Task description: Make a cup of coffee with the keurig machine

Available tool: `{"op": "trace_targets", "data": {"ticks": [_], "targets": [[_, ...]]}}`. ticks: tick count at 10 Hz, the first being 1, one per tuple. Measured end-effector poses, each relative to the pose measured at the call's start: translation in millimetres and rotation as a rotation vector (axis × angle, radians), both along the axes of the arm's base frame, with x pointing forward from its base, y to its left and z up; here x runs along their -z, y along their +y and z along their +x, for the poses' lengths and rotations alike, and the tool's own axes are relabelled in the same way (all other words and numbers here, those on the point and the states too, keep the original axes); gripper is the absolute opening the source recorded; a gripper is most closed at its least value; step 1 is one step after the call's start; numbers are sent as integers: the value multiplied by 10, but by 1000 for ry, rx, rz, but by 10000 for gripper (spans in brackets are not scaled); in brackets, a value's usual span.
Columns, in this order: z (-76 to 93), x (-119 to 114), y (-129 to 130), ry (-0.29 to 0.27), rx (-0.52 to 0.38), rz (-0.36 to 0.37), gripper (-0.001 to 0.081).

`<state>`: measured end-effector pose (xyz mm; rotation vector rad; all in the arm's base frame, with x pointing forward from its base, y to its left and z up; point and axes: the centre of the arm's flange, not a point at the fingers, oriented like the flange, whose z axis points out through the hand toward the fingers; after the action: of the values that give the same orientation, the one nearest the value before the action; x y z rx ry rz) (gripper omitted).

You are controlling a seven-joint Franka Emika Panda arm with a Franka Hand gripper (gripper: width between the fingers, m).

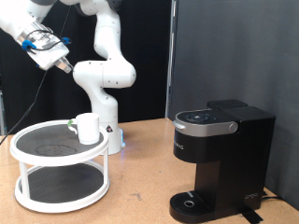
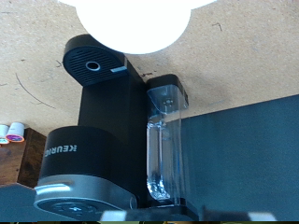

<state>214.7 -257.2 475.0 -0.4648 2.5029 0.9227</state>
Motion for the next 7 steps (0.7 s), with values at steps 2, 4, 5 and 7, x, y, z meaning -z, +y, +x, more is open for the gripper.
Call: {"op": "trace_targets", "data": {"ticks": [2,4,5,7], "targets": [[28,98,-10,-6,12,-15,0],[64,286,2,0,13,-32,0],[71,395,16,8,11,-42,0],[82,597,32,12,19,-70,0]]}}
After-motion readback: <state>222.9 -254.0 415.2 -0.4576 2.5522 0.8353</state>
